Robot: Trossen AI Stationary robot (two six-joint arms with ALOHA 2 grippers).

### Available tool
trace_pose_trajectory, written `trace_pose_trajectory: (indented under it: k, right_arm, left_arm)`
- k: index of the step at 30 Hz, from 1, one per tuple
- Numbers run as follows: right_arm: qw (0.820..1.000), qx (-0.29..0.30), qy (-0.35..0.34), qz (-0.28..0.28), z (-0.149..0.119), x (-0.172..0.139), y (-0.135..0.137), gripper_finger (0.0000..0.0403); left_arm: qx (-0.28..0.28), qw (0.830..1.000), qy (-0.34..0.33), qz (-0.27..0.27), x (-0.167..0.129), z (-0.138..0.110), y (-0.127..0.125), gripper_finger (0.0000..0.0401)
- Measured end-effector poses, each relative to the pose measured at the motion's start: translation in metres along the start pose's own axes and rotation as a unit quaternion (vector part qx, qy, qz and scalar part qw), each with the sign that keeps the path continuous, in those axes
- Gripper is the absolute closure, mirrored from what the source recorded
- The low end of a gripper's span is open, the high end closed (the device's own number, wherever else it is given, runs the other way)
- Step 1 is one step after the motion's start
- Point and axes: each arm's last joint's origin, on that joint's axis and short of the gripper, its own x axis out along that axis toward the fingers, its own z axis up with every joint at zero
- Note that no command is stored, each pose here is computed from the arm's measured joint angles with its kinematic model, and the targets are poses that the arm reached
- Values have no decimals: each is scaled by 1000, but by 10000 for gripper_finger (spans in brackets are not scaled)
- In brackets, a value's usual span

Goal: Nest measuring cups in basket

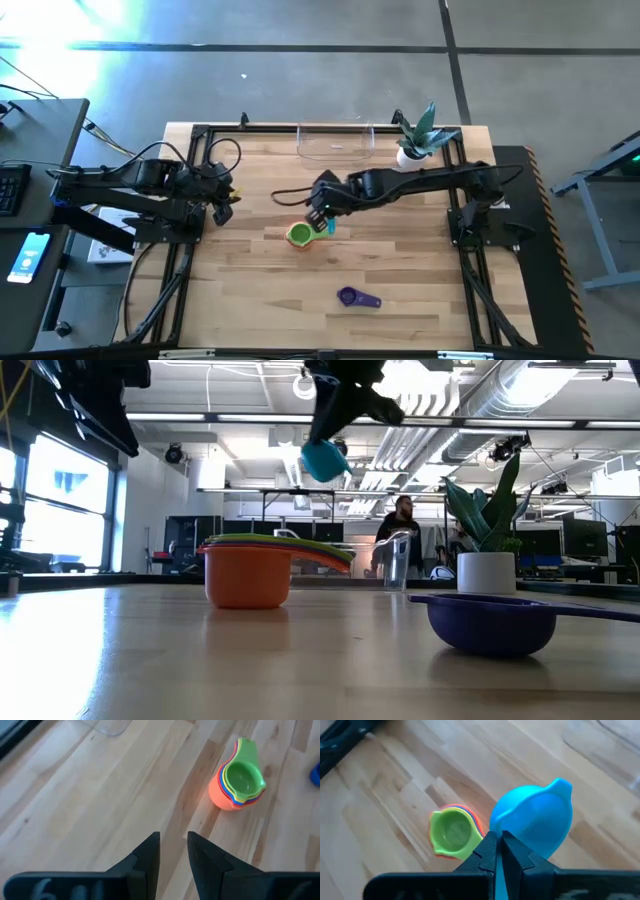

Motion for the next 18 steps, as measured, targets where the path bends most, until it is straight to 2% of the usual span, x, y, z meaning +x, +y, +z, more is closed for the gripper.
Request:
trace_pose_trajectory:
  k: [5, 10, 14, 18]
  right_arm:
    - [996, -86, -16, 14, 14, 1, 14, 403]
    - [982, -182, -25, 34, 22, -3, 23, 403]
    - [963, -262, -20, 54, 22, -4, 24, 403]
    - [934, -349, -16, 72, 22, -4, 25, 403]
  left_arm:
    - [-60, 998, 4, -7, 0, 0, 0, 311]
    - [-136, 991, 10, -14, 0, 0, -1, 311]
    - [-177, 984, 10, -13, 0, 0, -1, 311]
    - [-216, 976, 11, -13, 0, 0, -1, 311]
